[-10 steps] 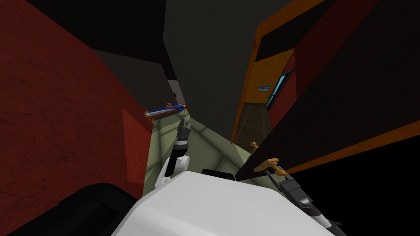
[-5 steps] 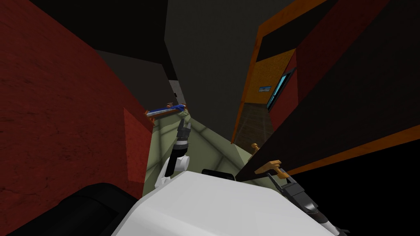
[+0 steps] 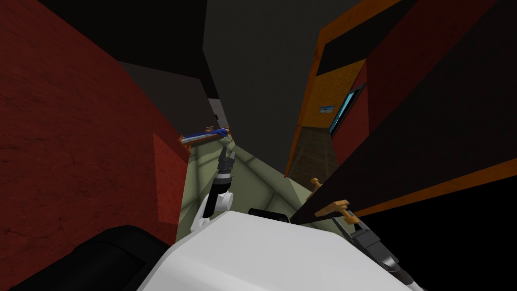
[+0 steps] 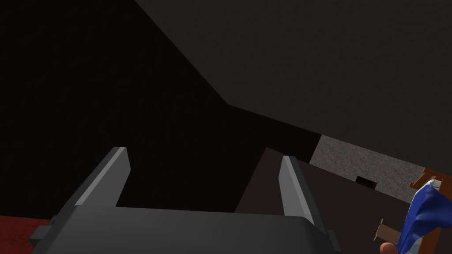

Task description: Pull the door open

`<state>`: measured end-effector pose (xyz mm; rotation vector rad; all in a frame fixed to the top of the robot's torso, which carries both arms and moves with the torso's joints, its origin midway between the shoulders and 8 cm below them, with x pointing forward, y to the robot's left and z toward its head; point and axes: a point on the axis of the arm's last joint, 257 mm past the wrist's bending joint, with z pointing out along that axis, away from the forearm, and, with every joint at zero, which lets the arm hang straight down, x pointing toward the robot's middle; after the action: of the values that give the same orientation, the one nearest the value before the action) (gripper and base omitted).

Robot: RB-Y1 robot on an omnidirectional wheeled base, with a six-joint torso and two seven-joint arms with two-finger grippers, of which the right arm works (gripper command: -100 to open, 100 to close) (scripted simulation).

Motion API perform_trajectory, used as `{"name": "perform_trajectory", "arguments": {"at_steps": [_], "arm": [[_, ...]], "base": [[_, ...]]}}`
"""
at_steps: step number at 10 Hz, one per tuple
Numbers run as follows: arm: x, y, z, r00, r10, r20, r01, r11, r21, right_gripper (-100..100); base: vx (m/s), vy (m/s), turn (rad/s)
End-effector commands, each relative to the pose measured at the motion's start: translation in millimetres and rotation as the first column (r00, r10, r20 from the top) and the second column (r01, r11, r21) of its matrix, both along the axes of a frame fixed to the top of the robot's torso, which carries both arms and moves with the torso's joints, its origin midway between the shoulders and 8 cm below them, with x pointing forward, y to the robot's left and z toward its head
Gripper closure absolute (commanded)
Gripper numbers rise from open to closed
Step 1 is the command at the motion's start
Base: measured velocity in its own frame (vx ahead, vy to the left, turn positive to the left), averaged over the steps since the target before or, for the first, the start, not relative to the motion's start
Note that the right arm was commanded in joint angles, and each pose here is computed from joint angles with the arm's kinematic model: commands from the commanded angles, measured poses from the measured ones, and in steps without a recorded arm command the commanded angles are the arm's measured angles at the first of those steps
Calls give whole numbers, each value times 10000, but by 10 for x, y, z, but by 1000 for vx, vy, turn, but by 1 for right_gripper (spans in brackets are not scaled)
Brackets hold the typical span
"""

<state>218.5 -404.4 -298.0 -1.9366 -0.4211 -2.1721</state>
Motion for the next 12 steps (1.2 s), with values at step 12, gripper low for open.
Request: {"name": "perform_trajectory", "arguments": {"at_steps": [12], "arm": [[-534, 39, -83, 9955, 666, -672, -635, 9969, 469, 100]], "base": [[3, -10, 9]]}}
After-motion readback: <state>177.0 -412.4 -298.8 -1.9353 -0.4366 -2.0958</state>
